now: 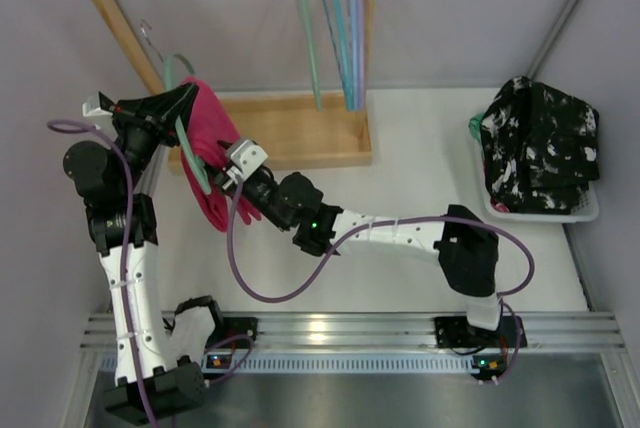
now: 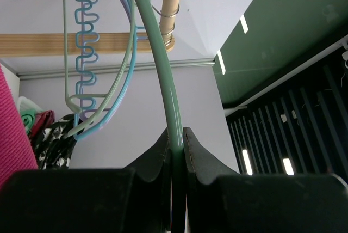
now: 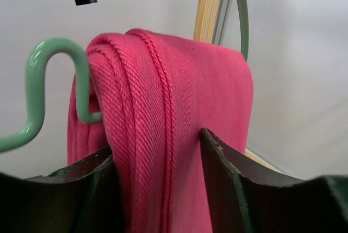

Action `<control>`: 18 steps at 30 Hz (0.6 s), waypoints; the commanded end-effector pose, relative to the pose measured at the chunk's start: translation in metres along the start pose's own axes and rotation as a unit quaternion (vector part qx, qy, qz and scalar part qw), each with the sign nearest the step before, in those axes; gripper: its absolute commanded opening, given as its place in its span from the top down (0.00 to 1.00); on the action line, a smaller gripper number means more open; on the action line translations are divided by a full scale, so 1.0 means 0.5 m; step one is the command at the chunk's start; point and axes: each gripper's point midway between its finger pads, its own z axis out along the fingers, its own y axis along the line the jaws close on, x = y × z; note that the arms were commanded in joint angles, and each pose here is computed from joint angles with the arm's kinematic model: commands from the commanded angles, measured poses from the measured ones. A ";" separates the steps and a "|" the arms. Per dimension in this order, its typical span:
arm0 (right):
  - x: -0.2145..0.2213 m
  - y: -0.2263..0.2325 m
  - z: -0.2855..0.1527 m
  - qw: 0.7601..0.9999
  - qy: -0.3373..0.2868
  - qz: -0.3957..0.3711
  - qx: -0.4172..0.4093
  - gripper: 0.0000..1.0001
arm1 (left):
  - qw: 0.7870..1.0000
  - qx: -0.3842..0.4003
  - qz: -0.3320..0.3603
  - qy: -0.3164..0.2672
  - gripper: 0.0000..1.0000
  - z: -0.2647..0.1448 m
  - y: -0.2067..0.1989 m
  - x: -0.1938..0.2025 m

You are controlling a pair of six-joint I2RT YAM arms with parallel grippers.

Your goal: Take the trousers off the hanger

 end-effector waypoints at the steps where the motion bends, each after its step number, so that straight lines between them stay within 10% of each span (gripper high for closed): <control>1: -0.068 -0.031 0.032 0.998 -0.053 0.005 0.028 0.51 | 0.994 0.081 0.066 0.019 1.00 -0.033 -0.086 0.055; 9: -0.110 -0.052 0.024 0.997 -0.070 0.007 0.042 0.99 | 0.998 0.050 0.045 0.007 1.00 -0.020 -0.043 0.031; 18: -0.205 -0.147 0.001 0.994 -0.082 0.035 0.068 1.00 | 0.999 0.006 0.050 0.005 1.00 -0.010 0.041 0.010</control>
